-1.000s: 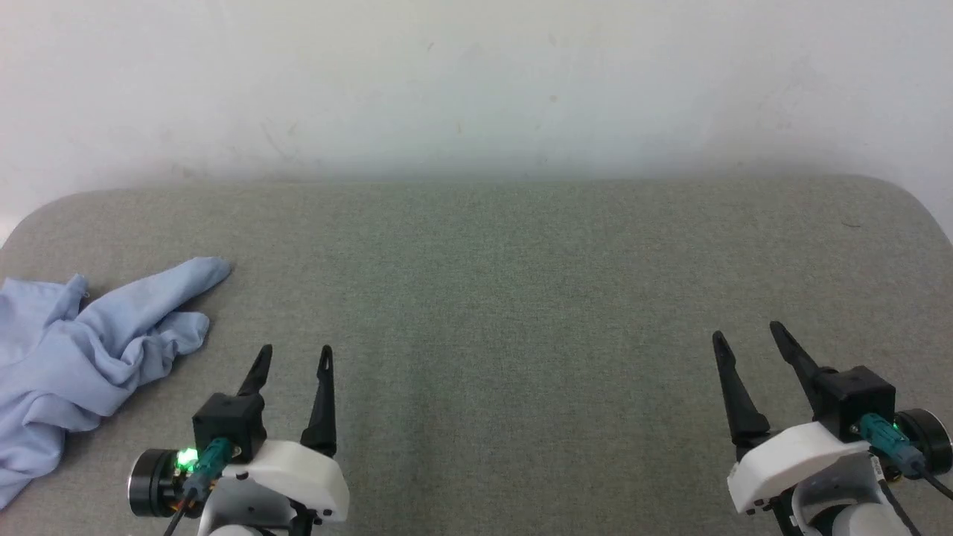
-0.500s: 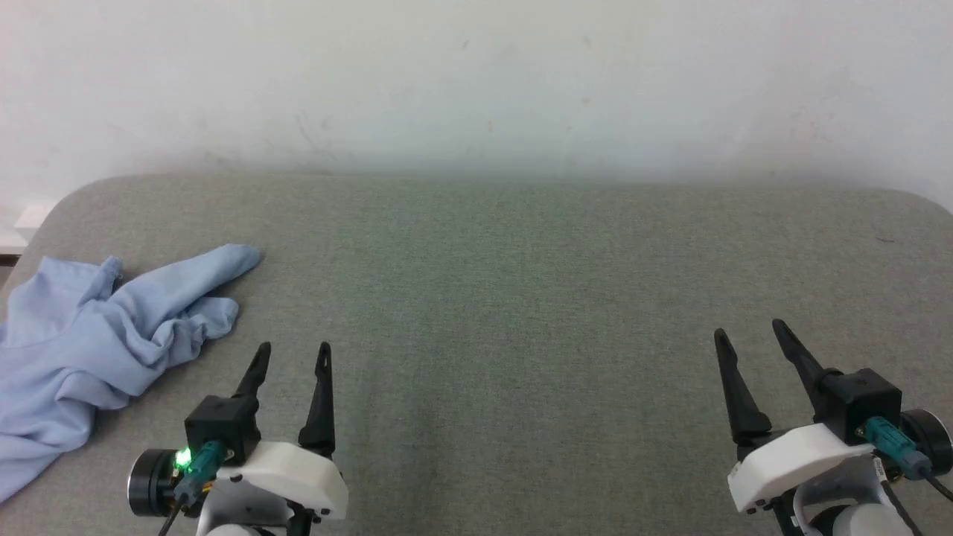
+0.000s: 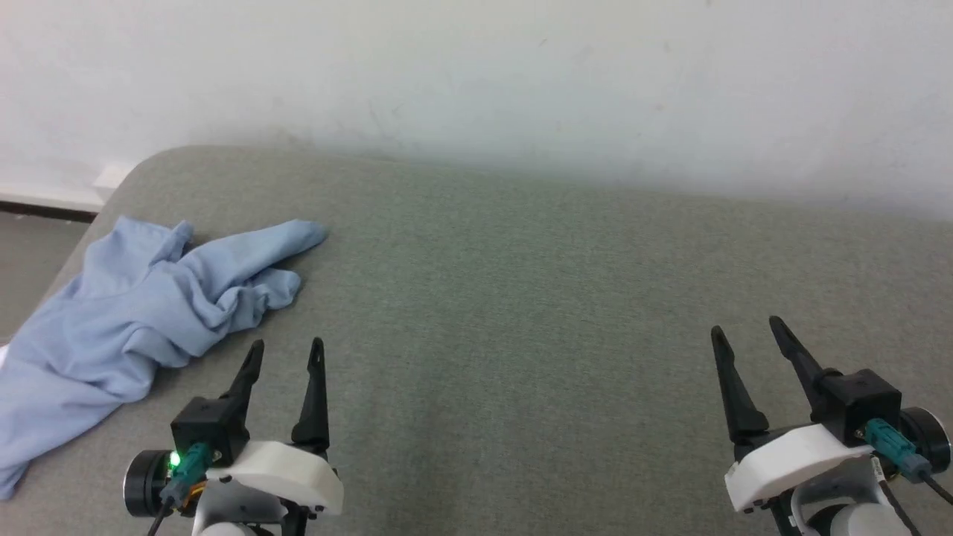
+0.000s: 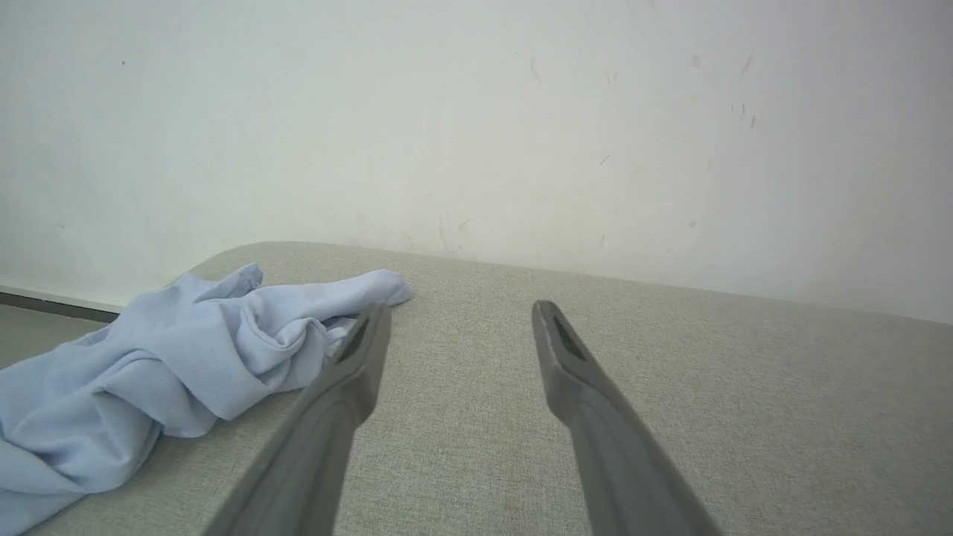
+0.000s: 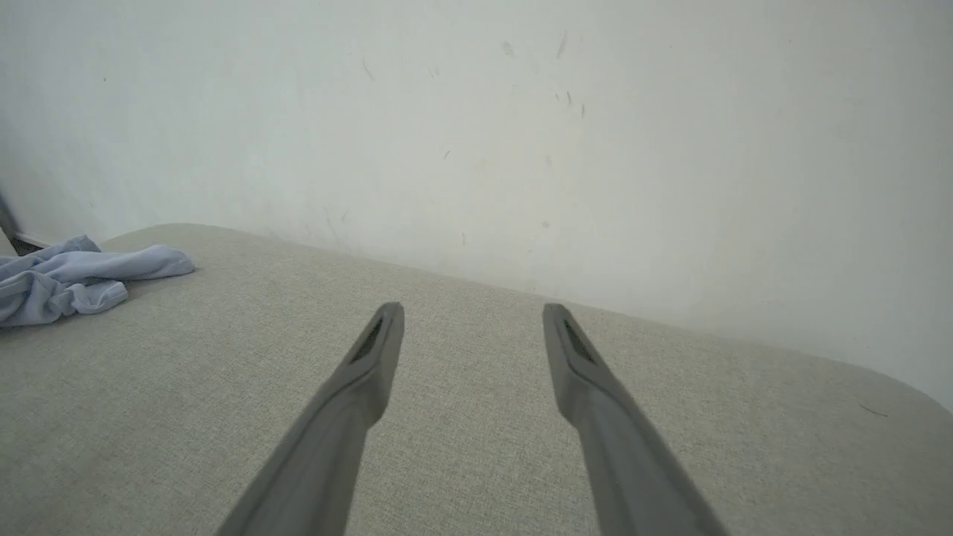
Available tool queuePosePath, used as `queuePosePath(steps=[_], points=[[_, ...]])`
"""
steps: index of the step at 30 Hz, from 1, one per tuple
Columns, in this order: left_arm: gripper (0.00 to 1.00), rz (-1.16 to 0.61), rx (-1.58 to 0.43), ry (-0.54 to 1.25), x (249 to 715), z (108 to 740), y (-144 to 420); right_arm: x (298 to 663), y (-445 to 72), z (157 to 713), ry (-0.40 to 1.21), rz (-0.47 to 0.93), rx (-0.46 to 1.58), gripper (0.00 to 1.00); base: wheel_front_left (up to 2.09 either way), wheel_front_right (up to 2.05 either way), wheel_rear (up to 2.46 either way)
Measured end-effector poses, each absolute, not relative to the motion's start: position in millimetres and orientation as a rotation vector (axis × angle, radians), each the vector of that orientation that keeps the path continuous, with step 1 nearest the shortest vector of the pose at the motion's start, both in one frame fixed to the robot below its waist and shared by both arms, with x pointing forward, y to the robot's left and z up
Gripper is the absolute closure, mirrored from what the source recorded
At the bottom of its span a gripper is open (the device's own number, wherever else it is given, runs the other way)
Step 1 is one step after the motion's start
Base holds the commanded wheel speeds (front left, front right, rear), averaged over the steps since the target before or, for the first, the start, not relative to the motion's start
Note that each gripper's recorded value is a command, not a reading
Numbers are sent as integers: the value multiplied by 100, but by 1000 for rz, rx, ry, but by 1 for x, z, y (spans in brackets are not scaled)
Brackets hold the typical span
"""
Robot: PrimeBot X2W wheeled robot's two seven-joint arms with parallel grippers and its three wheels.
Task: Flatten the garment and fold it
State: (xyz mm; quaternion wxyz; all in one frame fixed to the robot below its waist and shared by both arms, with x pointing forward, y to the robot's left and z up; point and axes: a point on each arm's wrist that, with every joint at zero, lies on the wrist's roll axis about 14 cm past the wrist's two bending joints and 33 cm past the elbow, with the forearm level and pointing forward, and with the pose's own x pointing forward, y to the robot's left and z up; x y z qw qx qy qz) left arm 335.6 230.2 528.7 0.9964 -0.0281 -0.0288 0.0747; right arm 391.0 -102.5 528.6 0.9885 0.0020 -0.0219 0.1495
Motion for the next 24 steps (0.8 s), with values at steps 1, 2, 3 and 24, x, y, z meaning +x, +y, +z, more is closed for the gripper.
queuePosePath(steps=[1, 2, 3, 24], points=[[0, 160, -58, -60, 334, 529, 233, 392, -99, 529, -45, 311, 6, 0, 0, 0, 0], [0, 170, -59, -62, 332, 530, 237, 393, -95, 529, -46, 321, 7, 0, 0, 0, 0], [0, 179, -61, -65, 330, 530, 239, 394, -91, 530, -47, 331, 7, 0, 0, 0, 0], [0, 397, -91, -120, 277, 535, 301, 403, -20, 536, -79, 530, 7, 0, -6, -6, -6]])
